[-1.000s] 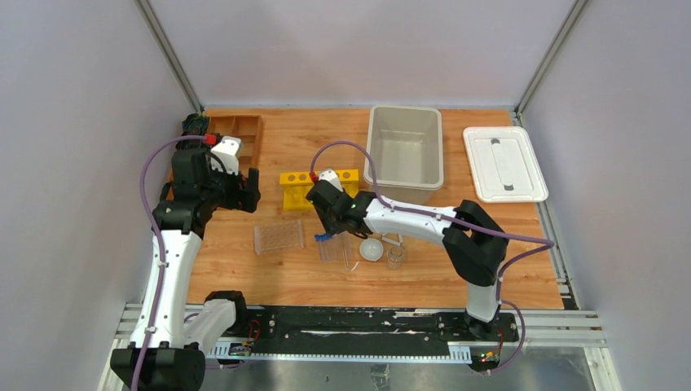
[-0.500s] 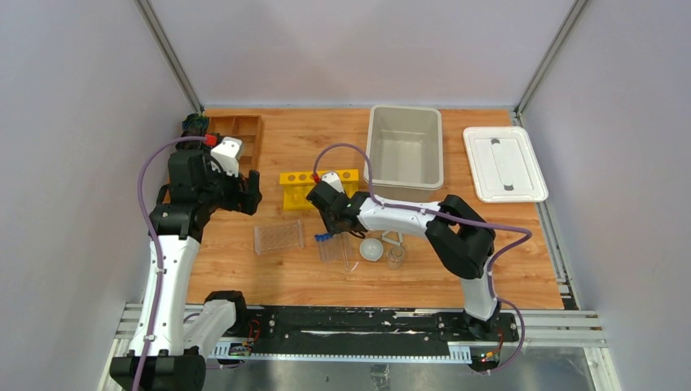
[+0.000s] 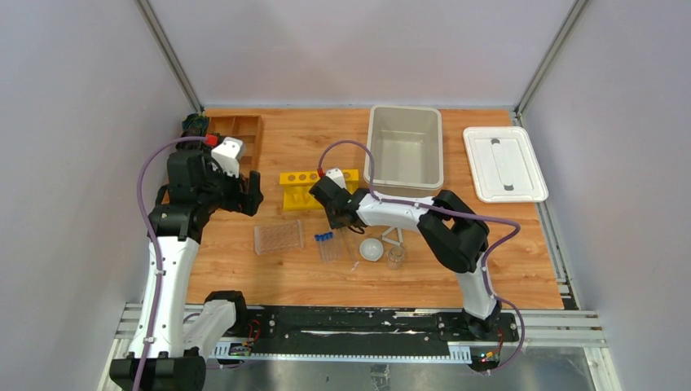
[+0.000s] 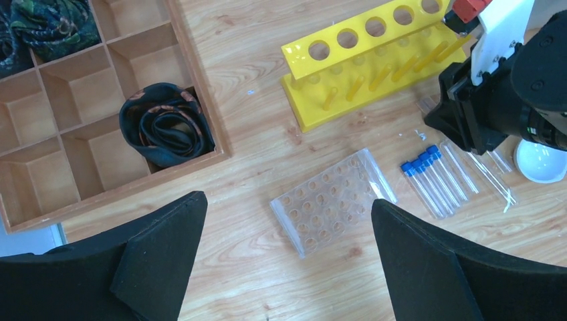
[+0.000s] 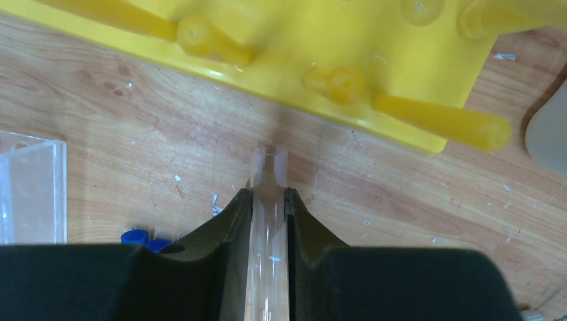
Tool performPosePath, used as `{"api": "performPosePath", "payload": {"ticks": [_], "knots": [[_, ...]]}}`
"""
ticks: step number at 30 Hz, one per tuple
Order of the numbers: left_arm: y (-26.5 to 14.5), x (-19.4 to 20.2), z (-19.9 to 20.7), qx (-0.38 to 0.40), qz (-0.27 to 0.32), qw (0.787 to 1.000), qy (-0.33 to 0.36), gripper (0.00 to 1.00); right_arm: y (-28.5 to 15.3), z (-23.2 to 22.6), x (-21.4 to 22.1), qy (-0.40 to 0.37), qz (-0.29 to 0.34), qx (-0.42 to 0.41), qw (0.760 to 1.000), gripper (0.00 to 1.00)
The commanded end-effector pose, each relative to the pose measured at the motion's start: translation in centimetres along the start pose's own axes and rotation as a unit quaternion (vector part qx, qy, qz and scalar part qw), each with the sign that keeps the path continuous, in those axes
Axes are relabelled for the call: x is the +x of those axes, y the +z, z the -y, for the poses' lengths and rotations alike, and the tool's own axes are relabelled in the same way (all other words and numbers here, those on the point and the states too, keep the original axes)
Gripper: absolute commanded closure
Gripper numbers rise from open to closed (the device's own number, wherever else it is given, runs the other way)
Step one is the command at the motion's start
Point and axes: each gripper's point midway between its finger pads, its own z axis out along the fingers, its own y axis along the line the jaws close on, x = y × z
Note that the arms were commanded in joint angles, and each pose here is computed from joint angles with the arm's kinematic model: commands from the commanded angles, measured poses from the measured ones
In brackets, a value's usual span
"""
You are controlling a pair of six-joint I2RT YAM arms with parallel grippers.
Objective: Organize the chemistry lab equipment
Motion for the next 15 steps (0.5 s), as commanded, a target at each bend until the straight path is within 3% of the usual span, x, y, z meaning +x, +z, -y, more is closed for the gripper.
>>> {"api": "performPosePath", "payload": {"ticks": [1, 10, 15], "knots": [[-0.9, -1.0, 0.7, 0.015, 0.023, 1.0, 0.012, 0.0, 1.0, 0.3, 0.4, 0.018, -0.01, -0.002, 1.0, 0.81], [-1.5, -0.9, 1.6, 0.034, 0.03, 0.999, 0.008, 0.0, -4.5, -1.9, -5.3, 0.068, 0.058, -0.069, 0.994, 1.0], [-2.3, -1.3, 2.6, 0.054, 0.041, 0.998, 0.011, 0.0, -10.5, -3.2, -10.9, 0.116, 0.146, -0.131, 0.974, 1.0]]}}
